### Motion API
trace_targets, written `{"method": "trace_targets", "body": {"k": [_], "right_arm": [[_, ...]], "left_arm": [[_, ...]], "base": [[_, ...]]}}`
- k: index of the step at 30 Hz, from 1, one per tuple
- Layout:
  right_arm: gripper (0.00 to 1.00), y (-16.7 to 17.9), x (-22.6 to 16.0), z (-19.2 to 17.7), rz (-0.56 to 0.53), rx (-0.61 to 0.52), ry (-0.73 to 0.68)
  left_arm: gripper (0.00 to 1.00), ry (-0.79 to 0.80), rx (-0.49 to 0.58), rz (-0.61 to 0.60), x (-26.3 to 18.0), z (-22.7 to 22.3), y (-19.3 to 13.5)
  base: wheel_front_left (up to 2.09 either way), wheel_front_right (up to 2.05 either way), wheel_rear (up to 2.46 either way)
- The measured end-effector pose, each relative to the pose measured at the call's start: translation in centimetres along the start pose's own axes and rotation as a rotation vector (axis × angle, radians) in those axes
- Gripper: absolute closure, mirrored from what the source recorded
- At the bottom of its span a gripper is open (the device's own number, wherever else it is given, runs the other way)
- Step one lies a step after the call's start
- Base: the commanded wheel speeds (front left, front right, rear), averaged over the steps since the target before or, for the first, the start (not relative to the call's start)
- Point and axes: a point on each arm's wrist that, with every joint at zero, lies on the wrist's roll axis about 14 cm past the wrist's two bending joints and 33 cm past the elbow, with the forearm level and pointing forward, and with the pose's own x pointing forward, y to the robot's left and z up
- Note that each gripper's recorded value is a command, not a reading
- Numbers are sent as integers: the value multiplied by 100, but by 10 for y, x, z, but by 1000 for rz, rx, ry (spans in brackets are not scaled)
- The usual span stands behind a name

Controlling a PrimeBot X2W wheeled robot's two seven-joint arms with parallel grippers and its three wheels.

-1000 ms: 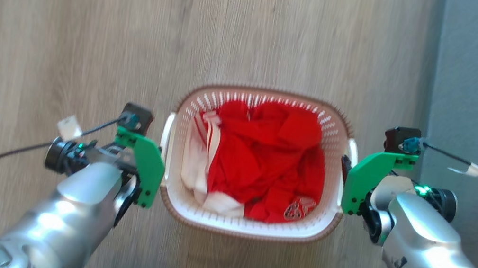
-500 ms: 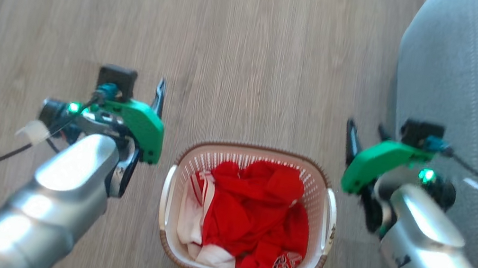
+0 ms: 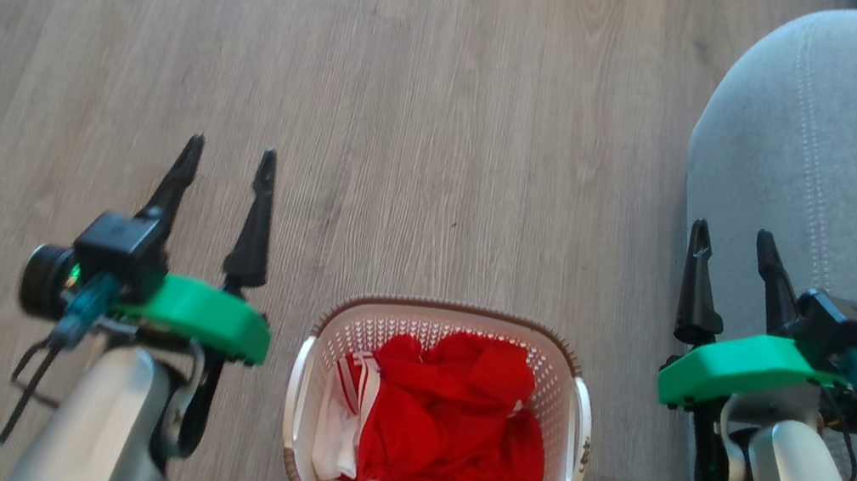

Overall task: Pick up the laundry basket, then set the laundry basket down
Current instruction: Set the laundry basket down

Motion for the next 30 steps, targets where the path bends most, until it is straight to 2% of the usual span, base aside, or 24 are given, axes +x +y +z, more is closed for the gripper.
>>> {"method": "trace_targets", "body": {"k": [7,13,16,20,30], "right_arm": [[0,15,-21,40,28,30,-132],[0,16,-48,31,14,39,-110],[0,19,-57,23,17,12,-82],[0,13,-61,25,-2,13,-87],[0,10,-60,33,-13,10,-112]], "left_arm": [[0,-65,8,28,-25,19,10],[0,-58,4,22,-38,17,9],[0,-1,-74,4,-48,-1,3],[0,44,-85,4,-55,-15,1],[0,44,-77,9,-57,-15,1]], "base": [[0,0,0],[0,0,0],[0,0,0],[0,0,0],[0,0,0]]}}
